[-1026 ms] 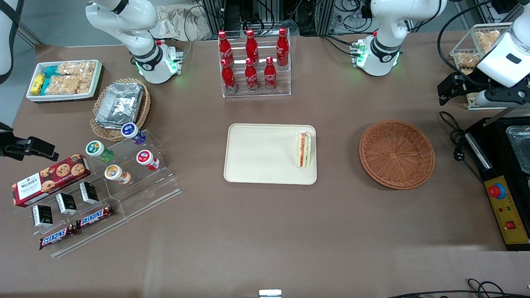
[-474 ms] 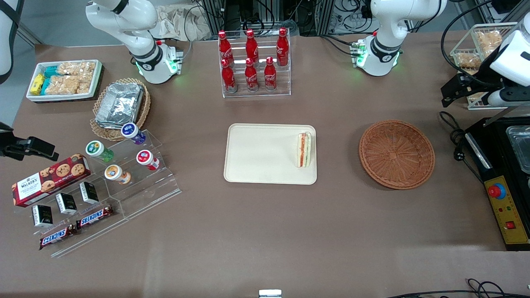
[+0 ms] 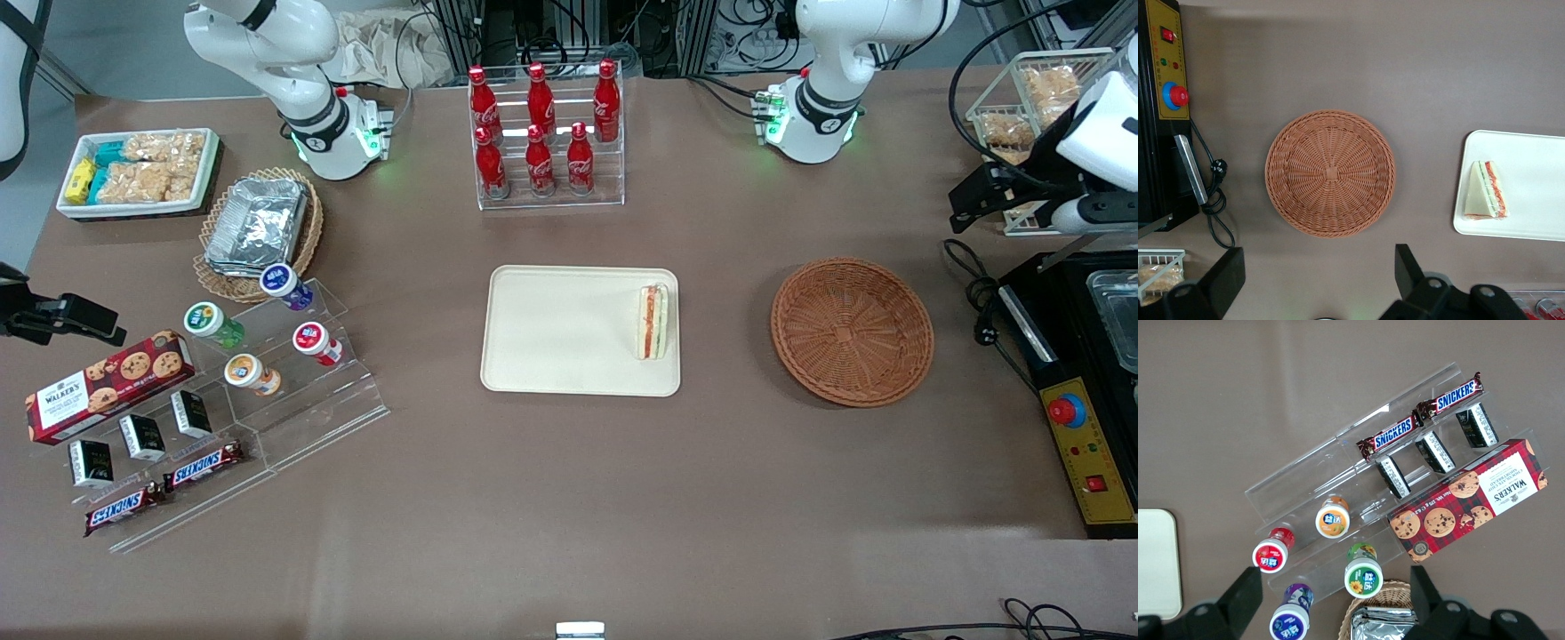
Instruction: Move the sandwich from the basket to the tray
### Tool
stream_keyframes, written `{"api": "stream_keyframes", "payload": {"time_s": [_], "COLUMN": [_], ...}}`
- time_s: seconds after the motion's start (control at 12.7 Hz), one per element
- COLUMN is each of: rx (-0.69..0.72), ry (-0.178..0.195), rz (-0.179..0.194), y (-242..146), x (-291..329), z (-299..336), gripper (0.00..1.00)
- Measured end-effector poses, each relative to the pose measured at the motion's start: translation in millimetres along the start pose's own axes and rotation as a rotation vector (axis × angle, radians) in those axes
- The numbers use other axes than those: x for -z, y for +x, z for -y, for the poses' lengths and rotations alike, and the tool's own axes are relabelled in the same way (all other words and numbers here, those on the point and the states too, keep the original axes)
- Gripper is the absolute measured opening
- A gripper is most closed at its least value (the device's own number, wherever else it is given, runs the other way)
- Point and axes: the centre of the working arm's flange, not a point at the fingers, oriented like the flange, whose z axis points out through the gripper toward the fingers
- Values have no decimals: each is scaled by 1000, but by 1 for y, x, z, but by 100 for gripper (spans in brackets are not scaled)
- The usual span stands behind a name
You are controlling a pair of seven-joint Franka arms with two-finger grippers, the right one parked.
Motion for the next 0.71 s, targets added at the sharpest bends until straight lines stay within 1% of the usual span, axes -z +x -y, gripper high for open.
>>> {"api": "stream_keyframes", "payload": {"time_s": [0.24,0.55,0.63,0.71], "rx": [5,31,35,49], "ry": [-1,2,-8,-29], "rz": [10,34,41,48], "y": [2,3,5,7], "x": [-5,-22,-27,-31], "z": [-11,-62,-71,-78], "gripper": [100,100,100,100]}}
